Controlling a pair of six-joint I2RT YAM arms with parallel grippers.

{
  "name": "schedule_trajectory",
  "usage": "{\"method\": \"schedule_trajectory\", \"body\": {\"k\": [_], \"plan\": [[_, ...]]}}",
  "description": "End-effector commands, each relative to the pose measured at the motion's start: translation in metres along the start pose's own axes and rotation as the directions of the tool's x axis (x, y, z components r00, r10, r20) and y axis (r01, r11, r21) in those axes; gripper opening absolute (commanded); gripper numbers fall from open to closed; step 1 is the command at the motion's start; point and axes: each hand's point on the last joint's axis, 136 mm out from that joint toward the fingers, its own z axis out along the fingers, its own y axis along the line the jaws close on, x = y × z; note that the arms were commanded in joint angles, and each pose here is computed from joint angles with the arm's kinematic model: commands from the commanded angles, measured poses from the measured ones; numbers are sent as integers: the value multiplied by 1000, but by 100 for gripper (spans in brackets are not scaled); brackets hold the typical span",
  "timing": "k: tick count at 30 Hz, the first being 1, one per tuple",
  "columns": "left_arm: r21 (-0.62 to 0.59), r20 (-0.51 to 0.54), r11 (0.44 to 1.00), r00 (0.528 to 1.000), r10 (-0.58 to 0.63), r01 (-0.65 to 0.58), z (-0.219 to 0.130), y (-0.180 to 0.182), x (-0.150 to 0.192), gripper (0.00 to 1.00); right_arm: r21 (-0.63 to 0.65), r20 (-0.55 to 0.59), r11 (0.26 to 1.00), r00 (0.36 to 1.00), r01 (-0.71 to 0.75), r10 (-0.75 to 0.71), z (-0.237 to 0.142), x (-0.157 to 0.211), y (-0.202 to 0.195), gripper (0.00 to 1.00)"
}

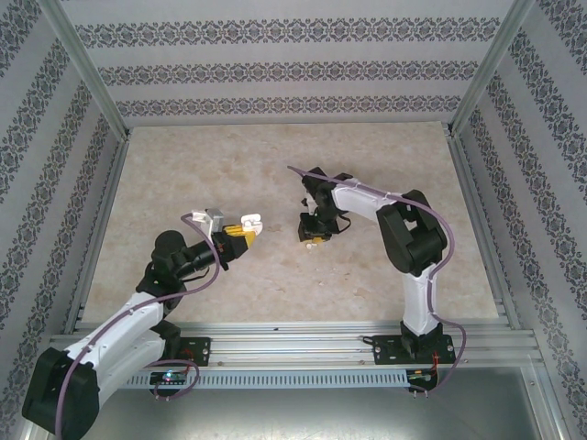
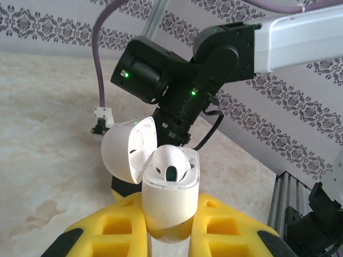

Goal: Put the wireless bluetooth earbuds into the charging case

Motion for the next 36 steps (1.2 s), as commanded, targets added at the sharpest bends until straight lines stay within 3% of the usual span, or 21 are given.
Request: {"method": "schedule_trajectory", "body": {"k": [1,13,21,29,36], "plan": [[6,-14,1000,1000,-1,1,-4,-1,7,0,-13,-101,996,991,-89,87,3,34,-3,35],[12,-8,1000,1000,2,-2,-7,-3,7,0,26,-87,997,993,-79,81,2,56,4,41],[8,-11,1000,1000,7,-7,-9,-4,7,0,207,26,978,1000,-10,5,-21,41,4,41],[7,-10,1000,1000,3,-3,-11,-5,8,0,256,127,966,992,-15,-18,-39,23,6,41],[6,-12,1000,1000,2,-2,-12,-6,9,0,258,118,966,993,-10,-22,-30,12,6,37]]}}
